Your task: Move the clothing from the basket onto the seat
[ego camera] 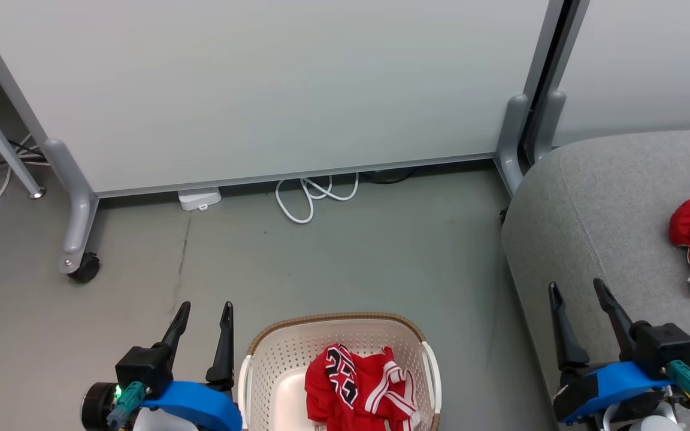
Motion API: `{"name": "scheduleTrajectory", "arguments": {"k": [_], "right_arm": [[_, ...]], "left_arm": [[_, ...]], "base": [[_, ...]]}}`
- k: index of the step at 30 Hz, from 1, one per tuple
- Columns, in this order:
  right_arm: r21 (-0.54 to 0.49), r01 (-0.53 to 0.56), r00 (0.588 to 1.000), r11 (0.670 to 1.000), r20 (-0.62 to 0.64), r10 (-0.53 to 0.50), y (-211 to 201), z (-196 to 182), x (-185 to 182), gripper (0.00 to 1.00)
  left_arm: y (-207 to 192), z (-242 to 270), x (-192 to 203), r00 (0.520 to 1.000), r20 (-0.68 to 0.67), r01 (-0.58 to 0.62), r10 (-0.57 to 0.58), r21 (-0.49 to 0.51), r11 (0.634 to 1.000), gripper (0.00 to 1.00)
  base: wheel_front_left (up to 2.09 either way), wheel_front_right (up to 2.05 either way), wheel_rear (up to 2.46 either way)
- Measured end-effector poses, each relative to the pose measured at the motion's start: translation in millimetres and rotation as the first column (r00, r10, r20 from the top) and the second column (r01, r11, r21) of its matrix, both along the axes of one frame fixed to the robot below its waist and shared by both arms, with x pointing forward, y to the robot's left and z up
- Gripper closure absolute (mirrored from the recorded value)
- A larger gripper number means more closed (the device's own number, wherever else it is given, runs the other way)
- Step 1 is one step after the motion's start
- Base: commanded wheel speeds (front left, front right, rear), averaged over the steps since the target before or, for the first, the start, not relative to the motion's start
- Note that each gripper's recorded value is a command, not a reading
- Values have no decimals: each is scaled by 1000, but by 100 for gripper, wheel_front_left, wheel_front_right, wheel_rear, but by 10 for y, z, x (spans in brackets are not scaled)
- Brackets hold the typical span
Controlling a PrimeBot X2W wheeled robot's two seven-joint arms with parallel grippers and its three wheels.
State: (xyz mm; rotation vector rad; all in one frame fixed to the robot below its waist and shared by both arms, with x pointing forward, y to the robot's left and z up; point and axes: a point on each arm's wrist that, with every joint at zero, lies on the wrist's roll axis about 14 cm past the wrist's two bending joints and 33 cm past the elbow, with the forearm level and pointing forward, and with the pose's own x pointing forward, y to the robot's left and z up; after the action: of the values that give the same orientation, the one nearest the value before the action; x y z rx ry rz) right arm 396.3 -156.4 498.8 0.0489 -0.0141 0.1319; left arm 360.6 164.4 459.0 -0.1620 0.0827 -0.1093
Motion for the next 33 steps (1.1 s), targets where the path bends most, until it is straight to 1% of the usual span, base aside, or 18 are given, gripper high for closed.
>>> {"name": "scheduleTrajectory", "arguments": {"k": [5, 13, 20, 26, 29, 33], "right_arm": [[-1, 8, 1000, 1000, -3, -8, -33, -15, 29, 0], [6, 22, 1000, 1000, -2, -22, -87, -41, 183, 0], [15, 66, 997, 998, -44, -65, -245, -262, 331, 0], [29, 84, 993, 996, -88, -82, -319, -527, 490, 0], [33, 101, 989, 994, -113, -96, -383, -666, 559, 0], [29, 130, 979, 991, -161, -124, -499, -892, 614, 0]], "left_arm": [[-129, -119, 92, 998, -39, 46, -46, 6, 999, 0], [-351, -557, 339, 975, -176, 139, -134, 14, 990, 0], [-628, -943, 712, 926, -282, 271, -251, 33, 962, 0], [-681, -1342, 1066, 887, -358, 326, -290, 43, 944, 0], [-718, -1612, 1168, 857, -410, 362, -312, 48, 931, 0], [-816, -2009, 1232, 803, -485, 416, -346, 40, 909, 0]], "base": [[0, 0, 0], [0, 0, 0], [0, 0, 0], [0, 0, 0], [0, 0, 0], [0, 0, 0]]}}
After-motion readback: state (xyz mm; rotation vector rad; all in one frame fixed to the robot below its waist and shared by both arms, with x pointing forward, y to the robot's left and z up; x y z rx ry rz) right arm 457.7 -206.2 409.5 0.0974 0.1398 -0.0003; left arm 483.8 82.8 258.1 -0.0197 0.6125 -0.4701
